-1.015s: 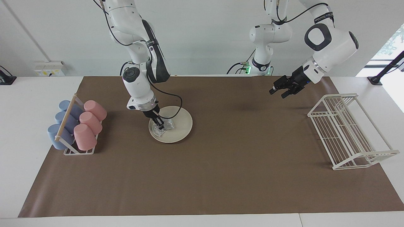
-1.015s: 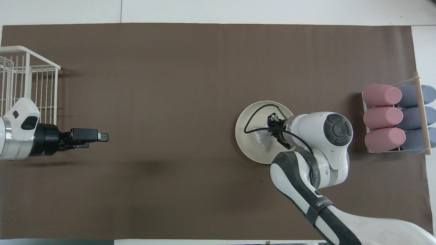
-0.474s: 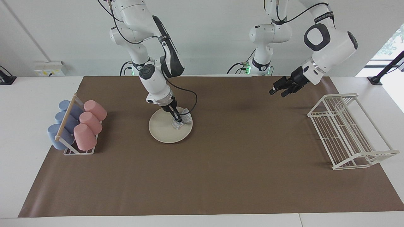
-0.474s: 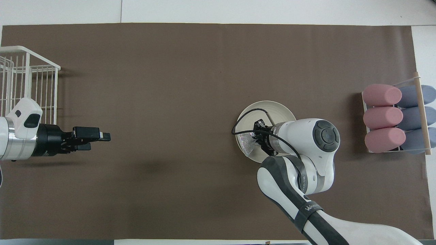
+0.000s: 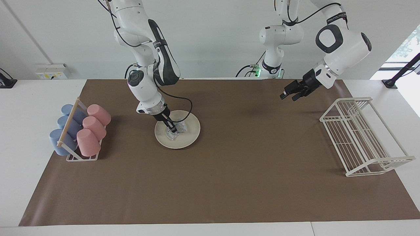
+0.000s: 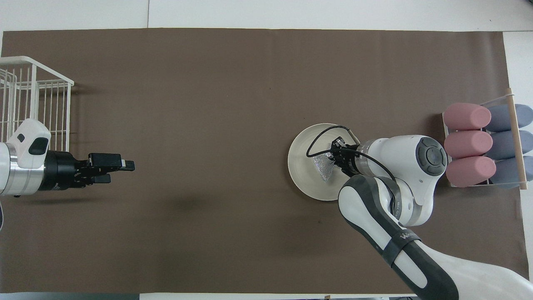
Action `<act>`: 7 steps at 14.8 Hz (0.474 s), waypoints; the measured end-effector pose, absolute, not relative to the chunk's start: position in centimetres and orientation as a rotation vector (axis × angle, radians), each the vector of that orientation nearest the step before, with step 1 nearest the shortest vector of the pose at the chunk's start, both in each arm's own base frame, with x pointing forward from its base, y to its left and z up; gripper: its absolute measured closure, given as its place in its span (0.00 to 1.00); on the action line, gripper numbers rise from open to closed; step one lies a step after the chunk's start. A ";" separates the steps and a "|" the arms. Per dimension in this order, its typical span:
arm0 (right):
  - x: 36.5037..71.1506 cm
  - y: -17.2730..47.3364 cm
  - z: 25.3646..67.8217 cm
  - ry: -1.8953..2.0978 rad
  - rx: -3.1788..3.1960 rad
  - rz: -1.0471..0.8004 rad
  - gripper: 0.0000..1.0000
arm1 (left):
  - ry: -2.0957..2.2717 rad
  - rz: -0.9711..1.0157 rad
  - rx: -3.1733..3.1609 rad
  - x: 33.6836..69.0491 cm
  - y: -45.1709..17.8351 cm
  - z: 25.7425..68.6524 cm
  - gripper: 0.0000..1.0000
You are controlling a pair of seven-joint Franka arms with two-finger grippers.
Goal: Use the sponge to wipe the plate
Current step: 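Rub the sponge across the cream plate with the right gripper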
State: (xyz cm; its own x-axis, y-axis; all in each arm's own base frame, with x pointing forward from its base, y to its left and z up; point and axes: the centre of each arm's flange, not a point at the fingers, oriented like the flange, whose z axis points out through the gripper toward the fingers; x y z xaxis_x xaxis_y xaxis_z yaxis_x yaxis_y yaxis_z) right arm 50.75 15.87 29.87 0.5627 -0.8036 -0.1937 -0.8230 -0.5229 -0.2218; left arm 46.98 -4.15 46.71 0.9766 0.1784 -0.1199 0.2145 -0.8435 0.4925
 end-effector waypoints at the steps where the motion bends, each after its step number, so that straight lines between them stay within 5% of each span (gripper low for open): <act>1: 50.7 15.9 29.9 1.342 -2.513 0.097 0.90 | 0.292 -0.085 2.599 47.1 -4.1 46.8 0.00; 7: 48.2 22.3 29.9 1.503 -2.436 0.175 0.90 | 0.347 -0.092 2.595 47.1 -4.1 46.8 0.00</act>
State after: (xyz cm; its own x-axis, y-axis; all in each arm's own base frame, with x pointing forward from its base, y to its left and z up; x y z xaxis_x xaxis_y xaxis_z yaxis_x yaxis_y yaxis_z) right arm 48.24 22.32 29.87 0.4537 -0.8571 -0.2438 -0.8902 -0.4237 -0.1671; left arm 47.14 -4.11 46.81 0.9649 0.2275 -0.1310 0.2625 -0.8339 0.4854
